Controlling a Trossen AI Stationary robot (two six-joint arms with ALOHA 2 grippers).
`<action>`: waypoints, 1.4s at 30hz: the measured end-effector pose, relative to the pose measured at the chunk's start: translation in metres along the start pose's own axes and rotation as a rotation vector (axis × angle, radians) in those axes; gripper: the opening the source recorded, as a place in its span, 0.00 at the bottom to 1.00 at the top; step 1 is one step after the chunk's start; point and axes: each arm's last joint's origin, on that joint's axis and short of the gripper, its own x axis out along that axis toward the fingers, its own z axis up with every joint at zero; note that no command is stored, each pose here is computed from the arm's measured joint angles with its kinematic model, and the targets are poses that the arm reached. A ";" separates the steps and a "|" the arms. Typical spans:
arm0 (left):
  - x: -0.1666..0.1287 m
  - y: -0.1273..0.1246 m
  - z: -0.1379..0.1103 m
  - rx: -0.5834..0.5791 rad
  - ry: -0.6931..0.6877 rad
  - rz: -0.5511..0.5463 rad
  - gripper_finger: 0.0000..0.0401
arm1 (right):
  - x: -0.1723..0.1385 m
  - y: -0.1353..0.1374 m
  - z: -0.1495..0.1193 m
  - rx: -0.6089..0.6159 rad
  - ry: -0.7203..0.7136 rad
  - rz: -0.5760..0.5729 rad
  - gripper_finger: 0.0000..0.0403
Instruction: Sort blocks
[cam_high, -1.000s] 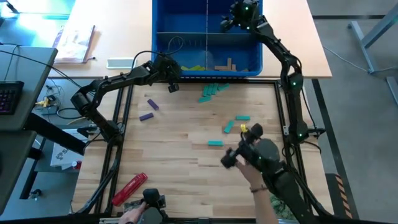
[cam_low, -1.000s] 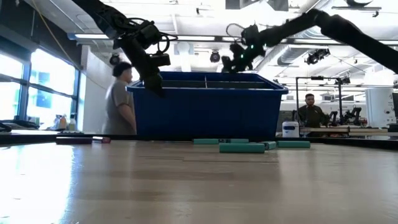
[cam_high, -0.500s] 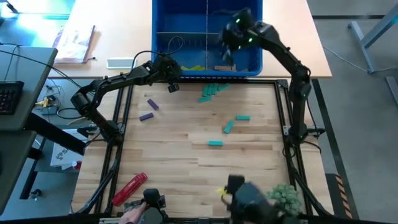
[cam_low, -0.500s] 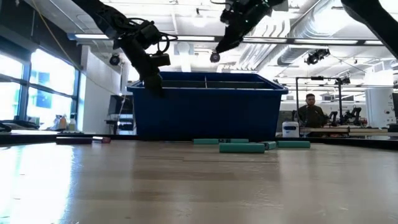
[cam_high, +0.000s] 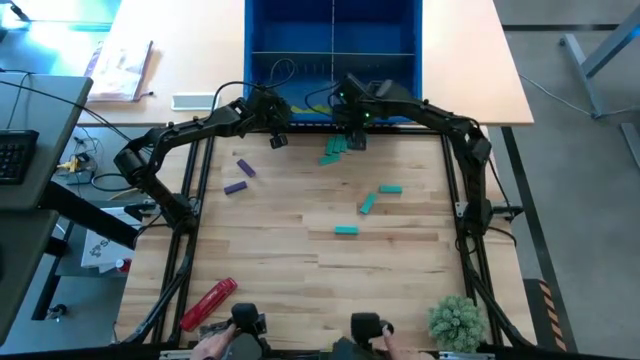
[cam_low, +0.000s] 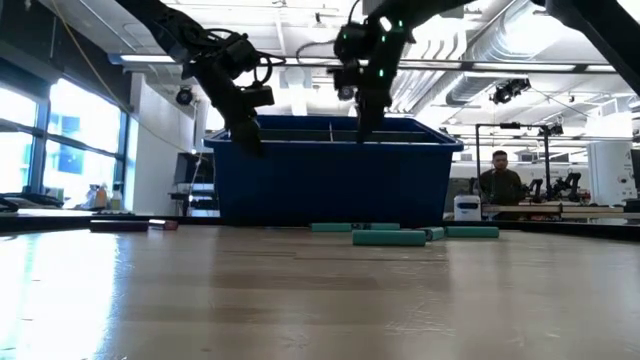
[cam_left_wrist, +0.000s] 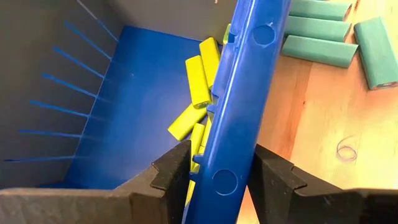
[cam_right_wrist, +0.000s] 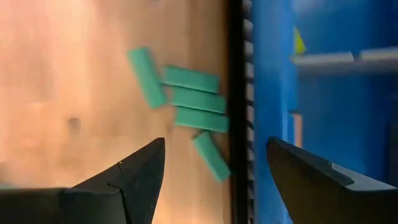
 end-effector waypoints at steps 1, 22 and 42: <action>0.000 0.000 0.000 0.001 -0.001 0.001 0.31 | 0.007 -0.002 -0.002 0.015 0.014 -0.035 0.65; 0.000 0.001 0.000 -0.023 -0.001 0.002 0.31 | 0.059 -0.034 -0.034 0.093 -0.007 -0.221 0.65; -0.072 -0.006 0.046 0.104 -0.046 0.081 0.37 | 0.080 -0.016 -0.047 -0.028 0.085 -0.190 0.16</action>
